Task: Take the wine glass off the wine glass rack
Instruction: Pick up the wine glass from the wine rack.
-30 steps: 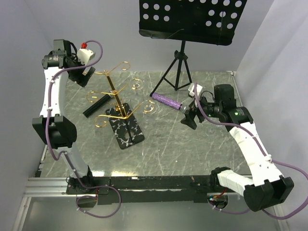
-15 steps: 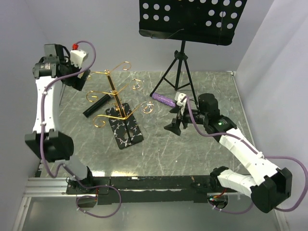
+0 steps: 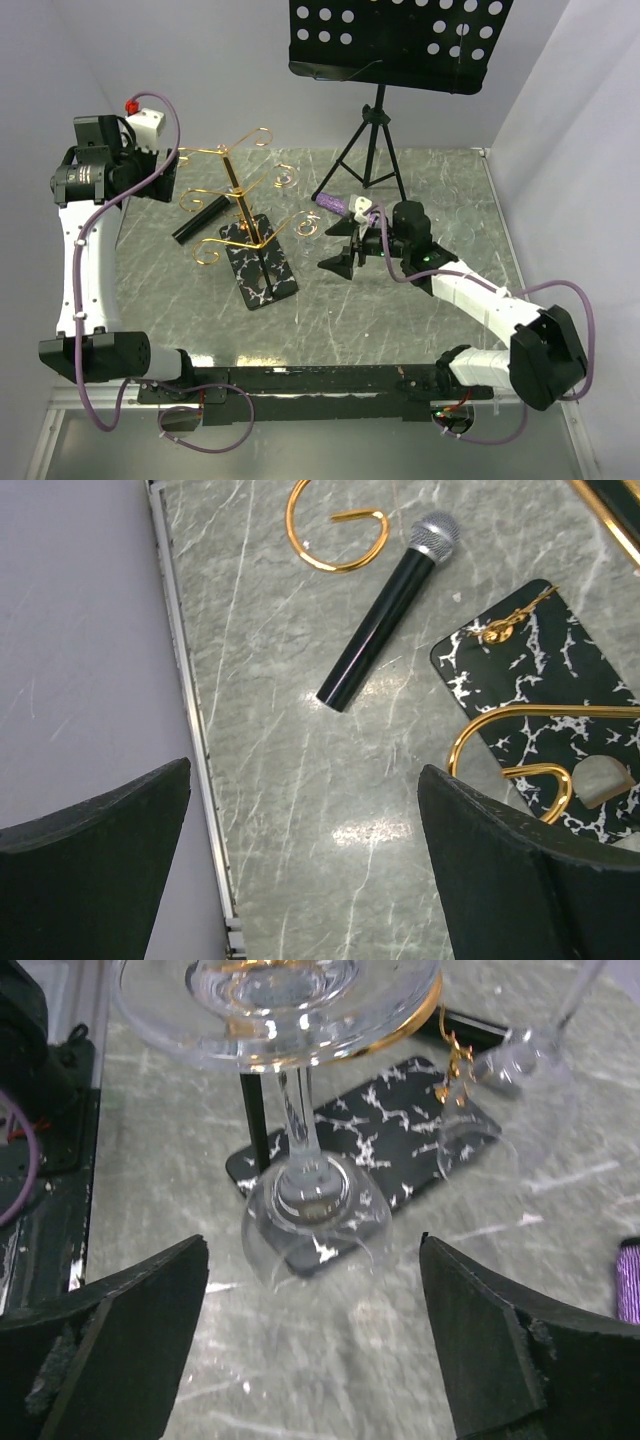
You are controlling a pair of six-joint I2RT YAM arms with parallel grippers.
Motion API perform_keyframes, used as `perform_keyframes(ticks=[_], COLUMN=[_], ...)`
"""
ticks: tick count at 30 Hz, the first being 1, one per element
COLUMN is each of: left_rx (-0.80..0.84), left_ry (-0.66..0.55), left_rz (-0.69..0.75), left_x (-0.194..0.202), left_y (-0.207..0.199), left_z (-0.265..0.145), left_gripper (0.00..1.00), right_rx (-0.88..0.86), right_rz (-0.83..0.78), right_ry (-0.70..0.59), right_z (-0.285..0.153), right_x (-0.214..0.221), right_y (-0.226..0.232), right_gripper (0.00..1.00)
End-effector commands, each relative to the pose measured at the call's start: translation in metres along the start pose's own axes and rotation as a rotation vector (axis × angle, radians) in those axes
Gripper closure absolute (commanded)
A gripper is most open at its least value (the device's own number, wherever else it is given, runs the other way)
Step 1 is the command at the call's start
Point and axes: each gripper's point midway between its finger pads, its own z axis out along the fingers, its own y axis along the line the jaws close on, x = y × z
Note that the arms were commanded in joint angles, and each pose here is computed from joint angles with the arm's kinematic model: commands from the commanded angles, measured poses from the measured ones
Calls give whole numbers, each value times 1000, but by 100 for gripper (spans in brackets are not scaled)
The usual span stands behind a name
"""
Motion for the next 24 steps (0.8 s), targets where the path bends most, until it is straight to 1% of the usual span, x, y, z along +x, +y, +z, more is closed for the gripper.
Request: perform_keyframes(ticks=[1,3,5,6,9,10,14,15,19,24], left_rx=[-68,-82,-87,-89,-91,-90,-90,-116,-117,-125], left_ry=[1,14,25,32,38,44,47,60,70,90], left_rz=[-28,-26,-33,-35,-32,-34,-30,-30,-29,-23], left_x=[1,4,6,7,4,4,2,4,6,11], left_y=[10,14,15,16,19,19,21,26,25,27], left_z=[-14,-14,-14,-14,-15,-14,-12,-12,-10,-9], left_gripper=[0,0,0,0,0,0,0,0,0,0], right_rx=[-69,-71,-85,-93,-127,-134,-159,-164,-182,-192], right_rz=[-81,-74,-68,-75,-67,-77,-76,-74,-76,-53], right_ry=[-184,-224,-259,-264,-277,-281,-283,-282,-289,-291], right_z=[11,14,18,20,23,23,28,29,32,36], right_x=[-40,-46,-50,-50,-46,-45,-42,-41,-41,-37], right_y=[7,7,9,9,14,15,16,16,16,14], right_gripper=[11,16,23,25,36,38,43,43,44,49])
